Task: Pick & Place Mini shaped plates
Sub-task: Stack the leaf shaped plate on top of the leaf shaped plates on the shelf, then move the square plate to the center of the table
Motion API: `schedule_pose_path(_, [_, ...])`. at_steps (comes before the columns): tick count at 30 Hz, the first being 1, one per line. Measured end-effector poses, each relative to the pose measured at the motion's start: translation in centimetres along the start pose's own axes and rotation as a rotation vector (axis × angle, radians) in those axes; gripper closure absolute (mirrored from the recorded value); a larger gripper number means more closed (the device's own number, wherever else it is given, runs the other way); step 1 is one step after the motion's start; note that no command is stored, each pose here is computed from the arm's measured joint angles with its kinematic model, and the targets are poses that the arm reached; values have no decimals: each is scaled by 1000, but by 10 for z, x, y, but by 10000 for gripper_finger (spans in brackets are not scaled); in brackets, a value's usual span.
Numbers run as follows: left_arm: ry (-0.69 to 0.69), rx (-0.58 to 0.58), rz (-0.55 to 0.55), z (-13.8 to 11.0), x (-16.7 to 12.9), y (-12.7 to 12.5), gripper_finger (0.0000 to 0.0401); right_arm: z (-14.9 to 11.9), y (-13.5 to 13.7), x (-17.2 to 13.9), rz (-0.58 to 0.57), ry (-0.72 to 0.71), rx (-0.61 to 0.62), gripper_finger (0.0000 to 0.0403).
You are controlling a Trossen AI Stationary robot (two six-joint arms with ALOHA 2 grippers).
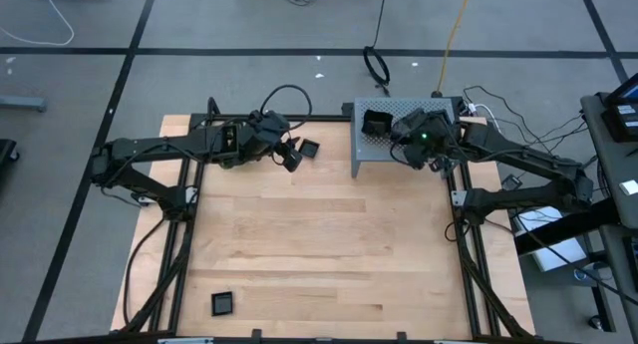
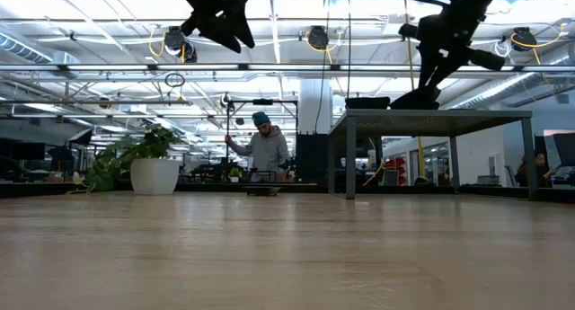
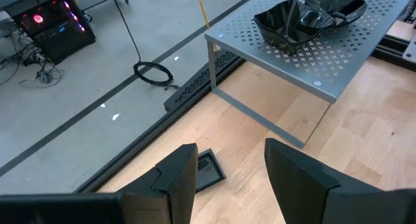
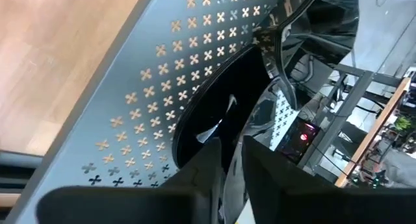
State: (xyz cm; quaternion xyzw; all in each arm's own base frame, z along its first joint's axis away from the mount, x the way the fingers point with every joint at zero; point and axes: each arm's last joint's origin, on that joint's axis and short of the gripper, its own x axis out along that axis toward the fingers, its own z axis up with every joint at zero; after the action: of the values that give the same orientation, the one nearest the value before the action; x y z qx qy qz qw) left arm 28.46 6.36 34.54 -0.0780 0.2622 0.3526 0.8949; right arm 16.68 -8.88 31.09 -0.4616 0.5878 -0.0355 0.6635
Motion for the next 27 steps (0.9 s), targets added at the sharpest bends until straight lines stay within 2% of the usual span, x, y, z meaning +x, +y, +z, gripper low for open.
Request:
schedule_pose_path(3, [0,-5,0,0,0,0,217,0,-1,0,-17,6,-16,330])
schedule_pose_path(11, [0,-6,1,0,0,0,217,-2,0,-7,-85,127,-25,291])
schedule_pose_path(18, [1,0,1,0,0,0,217,-4,12,-25,-47,-38,73,287])
schedule_pose_path(23, [1,1,4,0,1,1,217,-8,14,-34,-65,-114,132,287])
schedule_pose_path(27, [-4,-2,3,1,1,1,217,-8,11,-41,-102,-198,244,287])
